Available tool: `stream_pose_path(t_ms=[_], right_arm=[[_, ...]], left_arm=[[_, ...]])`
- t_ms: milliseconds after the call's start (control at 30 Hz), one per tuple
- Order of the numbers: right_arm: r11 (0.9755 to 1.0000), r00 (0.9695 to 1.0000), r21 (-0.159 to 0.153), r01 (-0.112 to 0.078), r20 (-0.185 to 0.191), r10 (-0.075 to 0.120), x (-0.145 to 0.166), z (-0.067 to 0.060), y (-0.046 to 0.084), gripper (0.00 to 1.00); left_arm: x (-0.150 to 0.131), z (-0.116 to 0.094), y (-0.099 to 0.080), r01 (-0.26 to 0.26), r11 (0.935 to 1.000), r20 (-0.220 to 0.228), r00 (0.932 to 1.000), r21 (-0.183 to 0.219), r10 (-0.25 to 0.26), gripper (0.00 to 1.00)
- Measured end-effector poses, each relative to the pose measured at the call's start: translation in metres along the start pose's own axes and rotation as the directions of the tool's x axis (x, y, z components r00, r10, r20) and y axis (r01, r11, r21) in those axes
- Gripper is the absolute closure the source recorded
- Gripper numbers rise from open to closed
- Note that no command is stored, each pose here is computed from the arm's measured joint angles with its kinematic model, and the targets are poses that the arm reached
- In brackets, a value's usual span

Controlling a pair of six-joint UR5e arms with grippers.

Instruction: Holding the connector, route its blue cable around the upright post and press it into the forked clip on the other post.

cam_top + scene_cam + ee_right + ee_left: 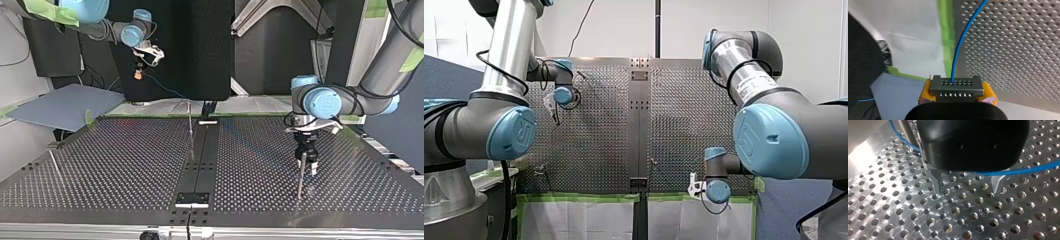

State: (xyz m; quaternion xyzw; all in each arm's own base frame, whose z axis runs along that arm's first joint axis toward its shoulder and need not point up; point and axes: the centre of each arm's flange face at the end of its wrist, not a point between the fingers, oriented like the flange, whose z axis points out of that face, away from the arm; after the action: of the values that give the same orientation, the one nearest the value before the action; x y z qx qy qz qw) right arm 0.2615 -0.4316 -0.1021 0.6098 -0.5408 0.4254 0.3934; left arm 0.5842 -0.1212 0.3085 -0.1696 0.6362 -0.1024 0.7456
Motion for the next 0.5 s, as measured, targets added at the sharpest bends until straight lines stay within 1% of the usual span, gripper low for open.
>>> stream_pose_path(t_ms=[100,200,233,300,400,500], right_arm=[[0.9994,0.9995,0.026,0.021,0.025,-0.022,-0.019,-0.011,-0.001,1.0],[0.9974,0.9977,0.056,0.047,0.047,-0.049,-0.036,-0.023,-0.002,1.0],[0.9962,0.9968,0.067,0.055,0.055,-0.058,-0.042,-0.028,-0.003,1.0],[0.9945,0.9962,0.084,0.062,0.056,-0.067,-0.047,-0.031,-0.005,1.0],[0.9912,0.9965,0.11,0.074,0.031,-0.078,-0.047,-0.028,-0.009,1.0],[0.9871,0.9963,0.134,0.086,-0.014,-0.085,-0.037,-0.021,-0.014,1.0]], left_arm=[[0.0,0.0,0.0,0.0,1.0,0.0,1.0,0.0,0.0,0.02],[0.0,0.0,0.0,0.0,1.0,0.0,1.0,0.0,0.0,0.02],[0.0,0.0,0.0,0.0,1.0,0.0,1.0,0.0,0.0,0.02],[0.0,0.0,0.0,0.0,1.0,0.0,1.0,0.0,0.0,0.02],[0.0,0.0,0.0,0.0,1.0,0.0,1.0,0.0,0.0,0.02],[0.0,0.0,0.0,0.0,1.0,0.001,1.0,0.0,0.0,0.02]])
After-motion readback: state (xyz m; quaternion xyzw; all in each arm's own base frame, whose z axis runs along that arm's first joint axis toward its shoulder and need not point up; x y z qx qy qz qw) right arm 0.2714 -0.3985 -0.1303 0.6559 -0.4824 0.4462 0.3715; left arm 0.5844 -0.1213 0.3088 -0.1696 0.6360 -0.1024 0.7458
